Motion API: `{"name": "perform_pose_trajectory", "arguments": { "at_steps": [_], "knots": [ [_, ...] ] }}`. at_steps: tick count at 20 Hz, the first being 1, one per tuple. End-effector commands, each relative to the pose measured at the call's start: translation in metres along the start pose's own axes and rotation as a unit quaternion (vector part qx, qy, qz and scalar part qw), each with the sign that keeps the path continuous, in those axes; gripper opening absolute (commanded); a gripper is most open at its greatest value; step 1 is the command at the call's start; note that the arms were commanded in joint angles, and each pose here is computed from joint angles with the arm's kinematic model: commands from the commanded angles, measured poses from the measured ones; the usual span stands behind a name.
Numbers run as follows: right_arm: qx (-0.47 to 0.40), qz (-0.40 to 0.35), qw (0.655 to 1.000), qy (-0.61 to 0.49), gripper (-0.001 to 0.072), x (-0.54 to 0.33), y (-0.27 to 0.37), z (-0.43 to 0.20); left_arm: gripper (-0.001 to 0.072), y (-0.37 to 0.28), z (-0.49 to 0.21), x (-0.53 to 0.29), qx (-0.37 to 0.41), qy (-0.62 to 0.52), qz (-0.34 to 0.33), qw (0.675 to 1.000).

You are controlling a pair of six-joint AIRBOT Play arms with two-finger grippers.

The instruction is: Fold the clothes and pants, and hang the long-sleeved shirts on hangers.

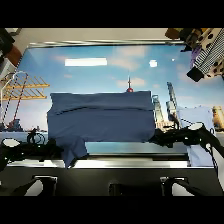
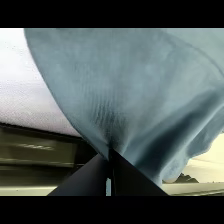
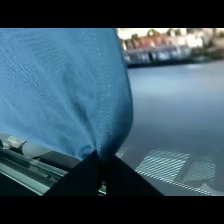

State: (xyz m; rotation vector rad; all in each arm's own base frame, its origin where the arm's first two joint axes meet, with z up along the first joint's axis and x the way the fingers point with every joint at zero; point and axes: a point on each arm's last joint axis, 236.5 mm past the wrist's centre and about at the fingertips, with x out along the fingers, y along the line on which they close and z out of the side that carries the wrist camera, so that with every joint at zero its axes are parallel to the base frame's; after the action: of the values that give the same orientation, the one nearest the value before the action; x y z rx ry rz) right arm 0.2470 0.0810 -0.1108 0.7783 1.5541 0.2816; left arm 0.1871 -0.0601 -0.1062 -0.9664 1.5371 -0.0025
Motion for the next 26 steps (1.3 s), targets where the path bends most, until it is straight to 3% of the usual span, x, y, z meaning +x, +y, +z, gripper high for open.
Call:
{"name": "perform_pose_trajectory", "arguments": {
  "at_steps": [1, 6, 9, 13, 18, 23, 26],
  "knots": [
    [-0.010, 0.005, 1.000, -0.007, 0.0029, 0.000, 0.010, 0.000, 0.0013, -0.005, 0.006, -0.010, 0.006, -0.004, -0.002, 1.000],
    [-0.016, -0.012, 1.000, 0.016, 0.0028, -0.025, 0.020, -0.029, 0.0013, -0.005, 0.019, -0.067, 0.017, -0.009, 0.036, 0.999],
    [-0.021, -0.066, 0.997, 0.046, 0.0028, -0.050, 0.012, -0.065, 0.0013, -0.014, 0.016, -0.098, 0.017, -0.037, 0.057, 0.998],
    [-0.046, -0.108, 0.993, 0.007, 0.0027, -0.078, 0.010, -0.079, 0.0012, -0.017, 0.010, -0.123, 0.031, -0.058, 0.081, 0.995],
    [-0.097, -0.102, 0.986, -0.091, 0.0027, -0.100, 0.034, -0.009, 0.0012, -0.065, 0.066, -0.127, 0.091, -0.116, 0.049, 0.988],
    [-0.114, -0.060, 0.985, -0.116, 0.0027, -0.098, 0.060, 0.067, 0.0012, -0.096, 0.124, -0.097, 0.132, -0.082, 0.060, 0.986],
    [-0.145, -0.096, 0.980, -0.102, 0.0028, -0.081, 0.063, 0.096, 0.0012, -0.113, 0.164, -0.091, 0.148, -0.077, 0.062, 0.984]
  ]
}}
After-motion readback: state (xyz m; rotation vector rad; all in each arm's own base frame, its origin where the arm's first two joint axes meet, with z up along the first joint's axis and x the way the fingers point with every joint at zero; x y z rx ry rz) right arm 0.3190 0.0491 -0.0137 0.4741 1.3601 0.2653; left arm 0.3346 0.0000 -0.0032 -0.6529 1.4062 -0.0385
